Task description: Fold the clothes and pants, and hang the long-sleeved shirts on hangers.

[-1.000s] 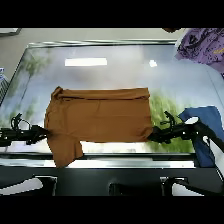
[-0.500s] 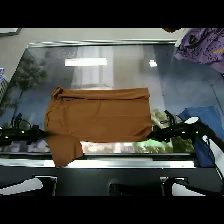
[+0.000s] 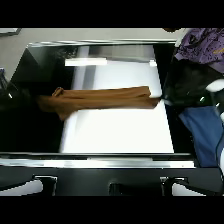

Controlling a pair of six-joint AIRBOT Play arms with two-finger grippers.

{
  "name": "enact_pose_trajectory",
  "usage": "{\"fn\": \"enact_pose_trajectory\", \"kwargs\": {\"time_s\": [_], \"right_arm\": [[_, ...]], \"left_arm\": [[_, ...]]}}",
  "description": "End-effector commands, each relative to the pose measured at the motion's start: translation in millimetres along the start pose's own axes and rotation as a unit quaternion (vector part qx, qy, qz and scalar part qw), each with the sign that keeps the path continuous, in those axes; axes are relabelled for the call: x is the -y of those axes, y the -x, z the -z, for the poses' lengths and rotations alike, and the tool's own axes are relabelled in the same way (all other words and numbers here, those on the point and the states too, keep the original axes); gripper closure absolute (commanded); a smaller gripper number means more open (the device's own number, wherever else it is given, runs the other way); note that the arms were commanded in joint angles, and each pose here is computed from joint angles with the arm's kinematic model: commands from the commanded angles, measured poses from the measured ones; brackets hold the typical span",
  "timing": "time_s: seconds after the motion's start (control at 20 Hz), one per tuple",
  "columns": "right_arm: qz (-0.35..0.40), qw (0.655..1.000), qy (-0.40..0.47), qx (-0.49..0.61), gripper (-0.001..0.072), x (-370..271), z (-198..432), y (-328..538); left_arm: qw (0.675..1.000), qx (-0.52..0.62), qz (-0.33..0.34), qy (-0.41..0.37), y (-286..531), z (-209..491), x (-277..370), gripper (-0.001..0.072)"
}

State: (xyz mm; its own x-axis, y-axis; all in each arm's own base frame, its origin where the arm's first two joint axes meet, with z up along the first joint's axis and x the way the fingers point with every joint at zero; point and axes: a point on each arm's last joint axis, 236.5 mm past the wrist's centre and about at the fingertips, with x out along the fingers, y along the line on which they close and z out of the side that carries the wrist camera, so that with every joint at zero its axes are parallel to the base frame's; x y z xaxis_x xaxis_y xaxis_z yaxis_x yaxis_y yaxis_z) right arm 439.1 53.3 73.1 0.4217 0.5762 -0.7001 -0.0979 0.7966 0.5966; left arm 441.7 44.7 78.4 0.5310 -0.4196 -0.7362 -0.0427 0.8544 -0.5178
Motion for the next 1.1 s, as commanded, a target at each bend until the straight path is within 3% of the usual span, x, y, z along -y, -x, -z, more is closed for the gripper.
{"fn": "enact_pose_trajectory", "kwargs": {"time_s": [0.0,0.2,0.5,0.65,0.8,1.05], "right_arm": [[0.022,0.992,0.089,0.091,0.0681,-62,-74,84],[0.052,0.963,0.181,0.194,0.0681,-144,-92,191],[0.127,0.908,0.233,0.325,0.0681,-215,-31,317],[0.14,0.897,0.219,0.357,0.0681,-225,-12,343],[0.134,0.909,0.194,0.344,0.0681,-220,-11,336],[0.139,0.956,0.124,0.227,0.0681,-152,-48,259]], "left_arm": [[0.988,0.114,-0.048,-0.096,83,-85,72,0.0691],[0.952,0.245,-0.102,-0.153,221,-110,144,0.0691],[0.898,0.38,-0.162,-0.153,362,-31,192,0.0692],[0.893,0.392,-0.172,-0.142,384,3,197,0.0692],[0.891,0.397,-0.172,-0.134,388,8,197,0.0693],[0.938,0.274,-0.17,-0.124,293,-24,150,0.0693]]}}
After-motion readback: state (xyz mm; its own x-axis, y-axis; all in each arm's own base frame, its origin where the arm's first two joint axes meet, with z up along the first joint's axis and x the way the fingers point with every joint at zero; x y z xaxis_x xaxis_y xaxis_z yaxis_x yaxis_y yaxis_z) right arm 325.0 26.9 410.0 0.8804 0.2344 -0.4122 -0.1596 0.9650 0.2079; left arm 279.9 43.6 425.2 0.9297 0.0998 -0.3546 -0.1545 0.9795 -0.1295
